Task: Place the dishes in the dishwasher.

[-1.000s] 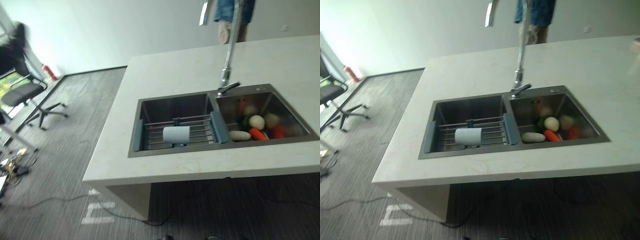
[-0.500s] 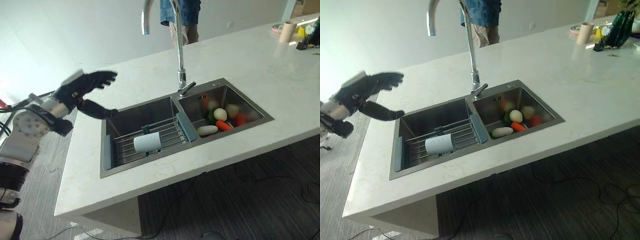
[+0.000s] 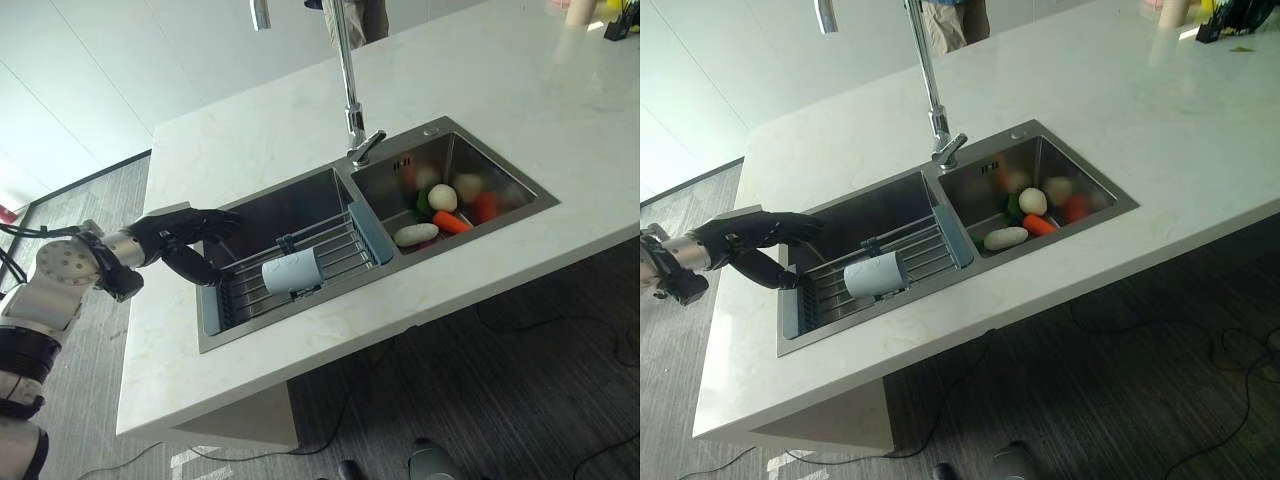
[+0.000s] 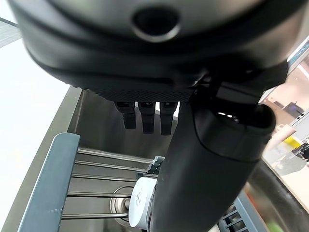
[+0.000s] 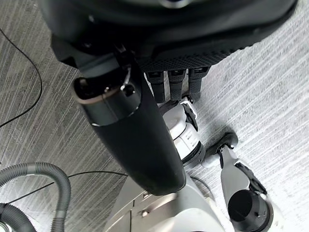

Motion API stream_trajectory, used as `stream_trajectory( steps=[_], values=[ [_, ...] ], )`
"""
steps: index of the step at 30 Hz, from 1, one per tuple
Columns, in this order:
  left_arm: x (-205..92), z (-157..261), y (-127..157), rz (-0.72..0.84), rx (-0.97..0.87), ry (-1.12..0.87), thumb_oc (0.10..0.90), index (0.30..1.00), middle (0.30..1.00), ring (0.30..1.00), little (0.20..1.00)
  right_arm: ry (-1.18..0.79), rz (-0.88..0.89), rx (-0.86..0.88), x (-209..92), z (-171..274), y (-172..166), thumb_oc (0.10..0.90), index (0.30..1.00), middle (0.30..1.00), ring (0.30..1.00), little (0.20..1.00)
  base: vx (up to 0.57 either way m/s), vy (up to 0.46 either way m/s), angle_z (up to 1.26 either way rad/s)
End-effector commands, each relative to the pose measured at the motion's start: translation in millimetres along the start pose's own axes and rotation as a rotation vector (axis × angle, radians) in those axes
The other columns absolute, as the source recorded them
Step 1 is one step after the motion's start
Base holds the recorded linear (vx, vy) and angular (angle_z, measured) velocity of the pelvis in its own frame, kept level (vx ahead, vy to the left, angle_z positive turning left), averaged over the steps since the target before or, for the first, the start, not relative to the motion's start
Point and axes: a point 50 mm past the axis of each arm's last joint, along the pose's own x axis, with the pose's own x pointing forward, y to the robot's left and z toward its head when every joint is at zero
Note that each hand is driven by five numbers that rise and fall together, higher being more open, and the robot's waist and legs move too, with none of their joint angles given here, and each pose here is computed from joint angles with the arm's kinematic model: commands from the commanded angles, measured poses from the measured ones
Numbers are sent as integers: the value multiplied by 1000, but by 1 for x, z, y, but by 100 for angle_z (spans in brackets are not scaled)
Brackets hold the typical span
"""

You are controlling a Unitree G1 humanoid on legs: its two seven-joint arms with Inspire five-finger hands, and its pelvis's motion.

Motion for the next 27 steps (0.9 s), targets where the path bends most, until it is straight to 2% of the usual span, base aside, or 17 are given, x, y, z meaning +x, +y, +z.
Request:
stream_trajectory(
  steps=[1, 18, 27],
  values=[
    [-20, 43, 51, 189, 58, -138, 800, 900, 900, 900, 900, -43, -7, 9, -2, 9, -6, 800, 900, 900, 900, 900, 8, 44, -3],
    [2, 52, 27, 154, 69, -194, 800, 900, 900, 900, 900, -54, -15, 35, -8, 5, -16, 800, 900, 900, 900, 900, 10, 14, -7],
    [13, 43, 14, 138, 109, -144, 800, 900, 900, 900, 900, -61, -23, 51, -10, 3, -16, 800, 900, 900, 900, 900, 1, -14, -3]
  ],
)
